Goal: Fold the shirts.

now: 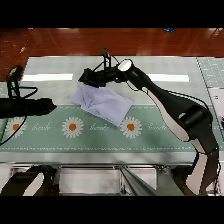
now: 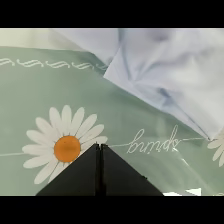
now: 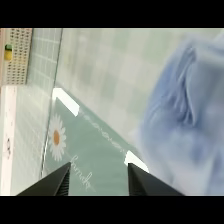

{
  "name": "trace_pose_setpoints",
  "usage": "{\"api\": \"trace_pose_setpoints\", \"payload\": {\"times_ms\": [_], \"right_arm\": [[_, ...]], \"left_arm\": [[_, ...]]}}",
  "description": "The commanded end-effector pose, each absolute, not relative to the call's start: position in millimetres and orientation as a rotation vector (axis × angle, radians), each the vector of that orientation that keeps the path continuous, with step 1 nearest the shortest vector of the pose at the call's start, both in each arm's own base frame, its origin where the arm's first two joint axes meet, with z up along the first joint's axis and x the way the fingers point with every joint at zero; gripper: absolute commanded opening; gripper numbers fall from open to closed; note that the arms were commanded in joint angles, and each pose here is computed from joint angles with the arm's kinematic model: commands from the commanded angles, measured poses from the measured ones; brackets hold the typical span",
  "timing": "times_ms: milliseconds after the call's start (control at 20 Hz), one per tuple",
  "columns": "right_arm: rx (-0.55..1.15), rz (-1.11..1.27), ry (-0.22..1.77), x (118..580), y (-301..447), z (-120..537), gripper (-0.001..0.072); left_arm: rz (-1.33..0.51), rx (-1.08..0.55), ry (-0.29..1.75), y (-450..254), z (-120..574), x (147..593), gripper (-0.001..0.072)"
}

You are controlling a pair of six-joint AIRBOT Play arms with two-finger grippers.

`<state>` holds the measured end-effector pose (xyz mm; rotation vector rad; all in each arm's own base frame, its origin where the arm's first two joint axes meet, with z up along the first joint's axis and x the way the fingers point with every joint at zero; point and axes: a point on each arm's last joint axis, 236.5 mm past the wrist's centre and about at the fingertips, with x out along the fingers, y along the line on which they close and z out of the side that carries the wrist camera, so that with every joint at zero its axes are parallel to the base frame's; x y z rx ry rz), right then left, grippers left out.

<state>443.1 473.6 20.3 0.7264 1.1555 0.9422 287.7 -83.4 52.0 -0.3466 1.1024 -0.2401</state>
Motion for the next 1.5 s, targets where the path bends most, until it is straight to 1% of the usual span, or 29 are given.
{"api": "trace_pose_setpoints", "payload": {"times_ms": [0, 100, 200, 300, 350, 450, 500, 550, 600, 650, 800, 900, 1050, 1200, 1300, 1450], "right_arm": [[0.734, 1.031, 1.242, 421, 477, 20, 0.0413], [0.728, 1.042, 1.295, 424, 442, 37, 0.0407], [0.628, 0.999, 1.286, 435, 379, 69, 0.0407], [0.412, 0.786, 1.244, 446, 295, 94, 0.0407], [0.274, 0.625, 1.211, 448, 246, 104, 0.0407], [0.010, 0.281, 1.129, 438, 154, 116, 0.0407], [-0.049, 0.119, 1.082, 428, 120, 116, 0.0407], [-0.040, 0.015, 1.025, 415, 100, 106, 0.0407], [0.038, -0.015, 0.987, 402, 98, 89, 0.0407], [0.167, -0.001, 0.983, 384, 108, 62, 0.0407], [0.527, 0.050, 1.110, 334, 150, -19, 0.0413], [0.681, 0.087, 1.196, 317, 177, -54, 0.0412], [0.810, 0.176, 1.306, 313, 216, -78, 0.0412], [0.908, 0.261, 1.323, 321, 243, -85, 0.0407], [0.928, 0.284, 1.351, 321, 256, -91, 0.0407], [0.909, 0.338, 1.380, 326, 282, -96, 0.0407]], "left_arm": [[-0.247, -0.347, 1.100, -91, 40, 303, 0.0015], [-0.198, -0.387, 0.971, -74, 68, 334, 0.0015], [-0.152, -0.421, 0.821, -46, 128, 360, 0.0016], [-0.115, -0.376, 0.705, -16, 181, 368, 0.0016], [-0.097, -0.355, 0.673, -4, 199, 366, 0.0015], [-0.075, -0.354, 0.658, 5, 210, 355, 0.0015], [-0.081, -0.355, 0.675, 2, 206, 348, 0.0015], [-0.095, -0.358, 0.698, -4, 198, 342, 0.0016], [-0.113, -0.361, 0.730, -12, 187, 335, 0.0015], [-0.134, -0.361, 0.764, -22, 173, 328, 0.0016], [-0.200, -0.383, 0.887, -53, 124, 309, 0.0015], [-0.243, -0.398, 0.978, -75, 91, 296, 0.0015], [-0.293, -0.401, 1.050, -97, 58, 281, 0.0015], [-0.286, -0.399, 1.090, -97, 39, 275, 0.0015], [-0.285, -0.400, 1.098, -98, 36, 275, 0.0016], [-0.280, -0.402, 1.089, -97, 36, 278, 0.0015]]}}
